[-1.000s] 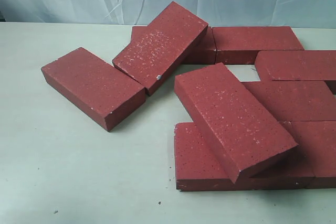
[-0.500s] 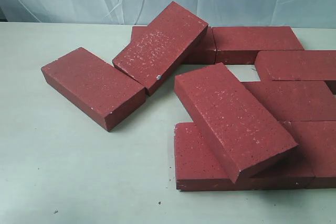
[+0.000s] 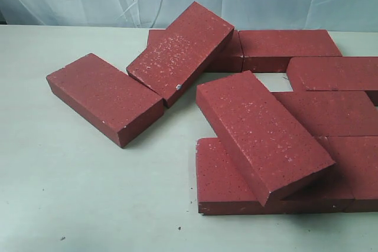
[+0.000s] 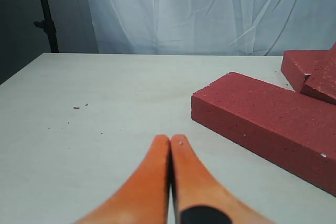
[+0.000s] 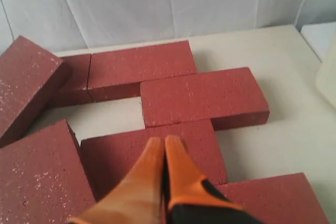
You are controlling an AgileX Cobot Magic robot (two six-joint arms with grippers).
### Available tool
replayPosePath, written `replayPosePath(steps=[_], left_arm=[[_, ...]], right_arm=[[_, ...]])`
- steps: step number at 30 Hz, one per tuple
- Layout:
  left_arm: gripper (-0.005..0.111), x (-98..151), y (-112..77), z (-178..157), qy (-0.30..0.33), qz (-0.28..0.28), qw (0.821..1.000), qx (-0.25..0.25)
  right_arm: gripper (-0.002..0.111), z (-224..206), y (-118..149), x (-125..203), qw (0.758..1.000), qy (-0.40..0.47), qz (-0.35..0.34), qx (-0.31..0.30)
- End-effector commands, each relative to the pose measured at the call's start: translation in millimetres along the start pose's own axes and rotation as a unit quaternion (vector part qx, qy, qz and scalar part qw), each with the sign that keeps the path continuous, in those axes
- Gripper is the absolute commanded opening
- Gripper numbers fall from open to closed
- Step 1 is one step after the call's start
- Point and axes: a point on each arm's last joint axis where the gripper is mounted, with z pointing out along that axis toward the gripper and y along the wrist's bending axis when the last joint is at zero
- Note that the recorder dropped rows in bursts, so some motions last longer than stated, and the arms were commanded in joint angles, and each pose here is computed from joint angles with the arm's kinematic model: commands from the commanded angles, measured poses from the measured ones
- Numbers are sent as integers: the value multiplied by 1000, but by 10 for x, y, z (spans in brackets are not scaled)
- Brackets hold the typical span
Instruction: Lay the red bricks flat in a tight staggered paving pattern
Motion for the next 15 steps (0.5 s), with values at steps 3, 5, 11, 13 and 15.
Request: replayPosePath(steps=[3, 5, 11, 13, 15], left_arm=[[0, -1, -3, 0, -7, 0, 1000, 3], [0, -1, -3, 0, -7, 0, 1000, 3], [0, -1, -3, 0, -7, 0, 1000, 3], [0, -1, -3, 0, -7, 0, 1000, 3], [0, -1, -3, 0, -7, 0, 1000, 3]], right_arm=[[-1, 297, -17, 12, 997, 76, 12, -1], [-1, 407, -26, 23, 995, 101, 15, 0], [-1, 673, -17, 93, 984, 176, -1, -6], [-1, 778, 29, 121, 980, 199, -13, -15], [-1, 889, 72, 168, 973, 228, -24, -23]])
